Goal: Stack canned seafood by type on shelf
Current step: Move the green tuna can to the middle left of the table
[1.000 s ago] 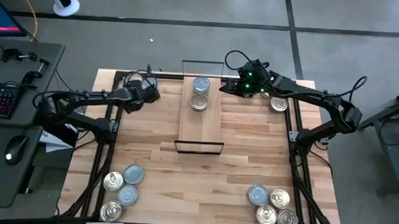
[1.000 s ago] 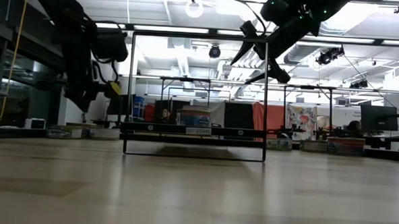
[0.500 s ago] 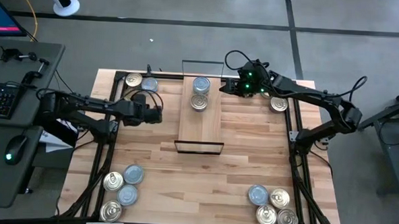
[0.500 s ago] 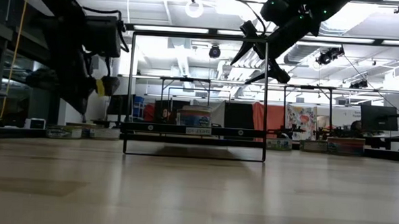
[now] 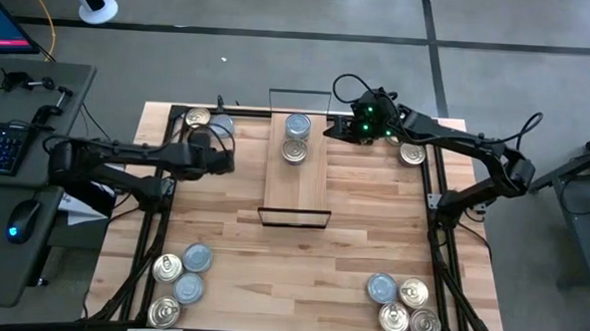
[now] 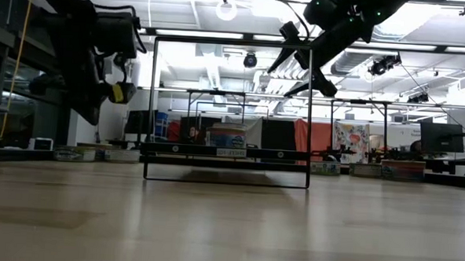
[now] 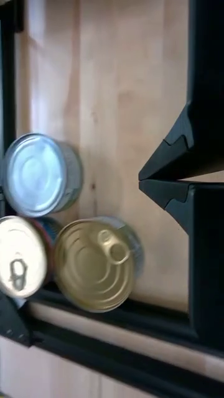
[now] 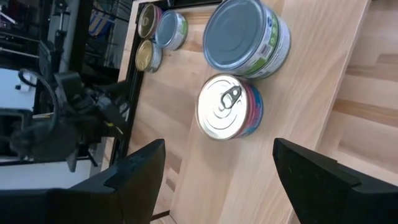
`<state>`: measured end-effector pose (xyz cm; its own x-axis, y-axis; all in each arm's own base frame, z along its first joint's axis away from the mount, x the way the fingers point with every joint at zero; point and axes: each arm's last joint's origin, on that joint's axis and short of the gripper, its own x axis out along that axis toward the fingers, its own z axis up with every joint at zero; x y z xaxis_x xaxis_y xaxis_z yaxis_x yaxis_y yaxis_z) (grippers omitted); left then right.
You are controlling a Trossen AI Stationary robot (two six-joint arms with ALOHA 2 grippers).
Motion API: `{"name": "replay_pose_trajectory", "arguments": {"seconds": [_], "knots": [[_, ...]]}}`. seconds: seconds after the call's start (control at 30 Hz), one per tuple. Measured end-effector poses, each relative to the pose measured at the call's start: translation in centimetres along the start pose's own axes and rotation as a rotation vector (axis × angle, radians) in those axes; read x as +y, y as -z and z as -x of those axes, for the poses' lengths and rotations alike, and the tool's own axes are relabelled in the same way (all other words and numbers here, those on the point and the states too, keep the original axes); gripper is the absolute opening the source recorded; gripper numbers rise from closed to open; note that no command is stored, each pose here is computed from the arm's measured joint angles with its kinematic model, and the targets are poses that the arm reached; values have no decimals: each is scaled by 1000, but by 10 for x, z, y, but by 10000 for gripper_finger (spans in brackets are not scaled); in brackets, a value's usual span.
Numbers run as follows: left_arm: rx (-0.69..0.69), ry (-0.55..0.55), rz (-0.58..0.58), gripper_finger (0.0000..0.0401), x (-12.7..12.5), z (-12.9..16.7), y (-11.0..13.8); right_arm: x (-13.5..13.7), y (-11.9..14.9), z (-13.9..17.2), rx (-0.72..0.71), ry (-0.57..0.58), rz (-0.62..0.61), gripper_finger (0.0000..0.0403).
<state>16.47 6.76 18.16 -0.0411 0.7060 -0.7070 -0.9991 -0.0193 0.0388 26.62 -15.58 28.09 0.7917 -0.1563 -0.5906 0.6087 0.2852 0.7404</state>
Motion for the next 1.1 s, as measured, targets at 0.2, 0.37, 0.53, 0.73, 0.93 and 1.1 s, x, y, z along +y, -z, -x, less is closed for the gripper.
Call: {"name": "replay_pose_trajectory", "arguments": {"seconds": [0.2, 0.37, 0.53, 0.73, 0.93, 1.1], "knots": [[-28, 18, 8, 0, 12, 3, -17, 0, 0, 0, 2, -1, 8, 288], [-45, 29, 11, 0, 20, 7, -25, 2, 3, 0, 52, -36, 68, 288], [-37, 50, -9, 0, 23, 9, -27, 5, 24, 1, 301, -123, 165, 288], [-36, 54, -9, 0, 23, 9, -27, 8, 70, 13, 543, -15, 265, 288], [0, 78, 10, 0, 23, 8, -29, 9, 107, 23, 723, 107, 313, 288], [-22, 103, 7, 0, 20, 5, -35, 13, 126, 26, 778, 145, 337, 288]]}}
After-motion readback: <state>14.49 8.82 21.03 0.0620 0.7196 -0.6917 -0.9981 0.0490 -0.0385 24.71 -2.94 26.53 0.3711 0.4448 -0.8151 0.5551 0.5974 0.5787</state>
